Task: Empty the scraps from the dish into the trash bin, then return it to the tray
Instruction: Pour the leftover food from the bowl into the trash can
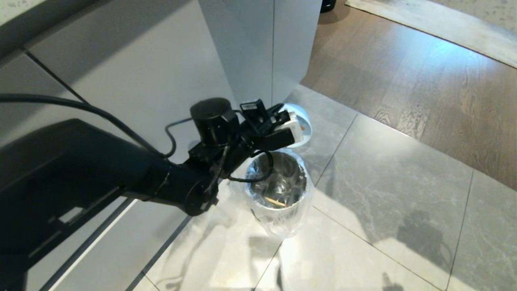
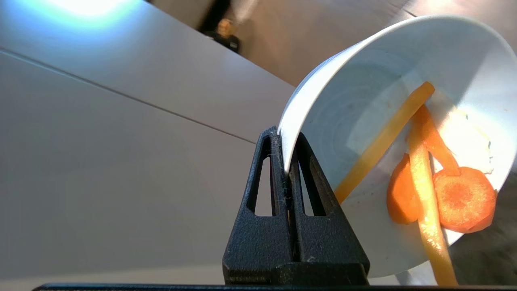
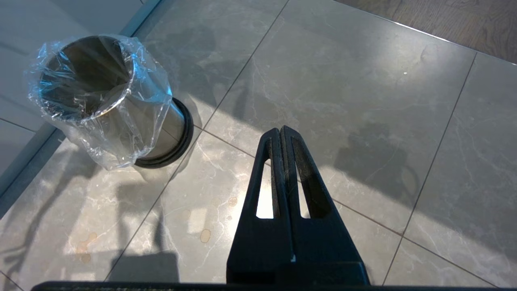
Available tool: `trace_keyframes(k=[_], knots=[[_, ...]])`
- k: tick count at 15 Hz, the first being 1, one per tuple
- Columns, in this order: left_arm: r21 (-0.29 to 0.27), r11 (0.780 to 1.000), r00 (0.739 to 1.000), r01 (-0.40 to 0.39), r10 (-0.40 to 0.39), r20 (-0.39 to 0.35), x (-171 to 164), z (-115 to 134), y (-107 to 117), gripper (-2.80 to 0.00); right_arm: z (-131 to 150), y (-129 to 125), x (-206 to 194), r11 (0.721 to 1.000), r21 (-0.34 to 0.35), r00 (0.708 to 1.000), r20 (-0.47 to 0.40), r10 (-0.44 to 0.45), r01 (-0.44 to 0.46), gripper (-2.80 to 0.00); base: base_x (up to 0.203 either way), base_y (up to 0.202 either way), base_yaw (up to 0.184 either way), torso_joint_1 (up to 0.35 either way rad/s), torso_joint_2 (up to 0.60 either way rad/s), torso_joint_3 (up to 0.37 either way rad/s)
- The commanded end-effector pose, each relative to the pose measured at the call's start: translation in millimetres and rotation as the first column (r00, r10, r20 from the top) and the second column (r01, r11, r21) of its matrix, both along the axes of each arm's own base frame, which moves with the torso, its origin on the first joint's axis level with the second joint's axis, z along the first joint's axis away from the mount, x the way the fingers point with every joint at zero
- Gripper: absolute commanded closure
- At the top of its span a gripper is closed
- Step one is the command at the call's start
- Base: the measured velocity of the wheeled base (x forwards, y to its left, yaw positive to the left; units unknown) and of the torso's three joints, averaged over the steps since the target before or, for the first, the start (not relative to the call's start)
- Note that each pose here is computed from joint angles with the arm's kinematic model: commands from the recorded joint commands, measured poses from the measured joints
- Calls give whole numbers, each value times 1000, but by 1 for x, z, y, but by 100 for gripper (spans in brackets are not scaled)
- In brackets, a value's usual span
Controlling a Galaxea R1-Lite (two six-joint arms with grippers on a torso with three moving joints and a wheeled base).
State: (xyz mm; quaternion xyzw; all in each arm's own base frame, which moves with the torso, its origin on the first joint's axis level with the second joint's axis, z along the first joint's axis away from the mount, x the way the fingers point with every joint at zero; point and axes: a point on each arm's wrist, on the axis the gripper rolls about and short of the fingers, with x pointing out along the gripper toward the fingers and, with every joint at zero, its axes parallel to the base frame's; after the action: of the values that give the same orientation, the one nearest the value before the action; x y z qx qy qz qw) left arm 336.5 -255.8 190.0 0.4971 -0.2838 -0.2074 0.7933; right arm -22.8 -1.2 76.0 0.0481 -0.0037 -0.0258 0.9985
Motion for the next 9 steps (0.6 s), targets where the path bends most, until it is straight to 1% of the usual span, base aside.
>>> trace_keyframes(k=[1, 3, 7, 9], knots=[[-33, 999, 999, -12, 13, 50, 2, -1, 4, 0, 0, 0, 0, 1000, -1, 1000, 0, 0, 0, 0, 0, 0, 0, 0, 0, 0], [-70, 998, 999, -3, 7, 50, 1, 0, 4, 0, 0, 0, 0, 1000, 0, 1000, 0, 0, 0, 0, 0, 0, 0, 0, 0, 0], [-107, 994, 997, -1, 9, 77, -5, 1, 9, 0, 0, 0, 0, 1000, -1, 1000, 0, 0, 0, 0, 0, 0, 0, 0, 0, 0], [-143, 990, 994, 0, 16, 111, -8, 4, 7, 0, 0, 0, 0, 1000, 0, 1000, 0, 0, 0, 0, 0, 0, 0, 0, 0, 0]])
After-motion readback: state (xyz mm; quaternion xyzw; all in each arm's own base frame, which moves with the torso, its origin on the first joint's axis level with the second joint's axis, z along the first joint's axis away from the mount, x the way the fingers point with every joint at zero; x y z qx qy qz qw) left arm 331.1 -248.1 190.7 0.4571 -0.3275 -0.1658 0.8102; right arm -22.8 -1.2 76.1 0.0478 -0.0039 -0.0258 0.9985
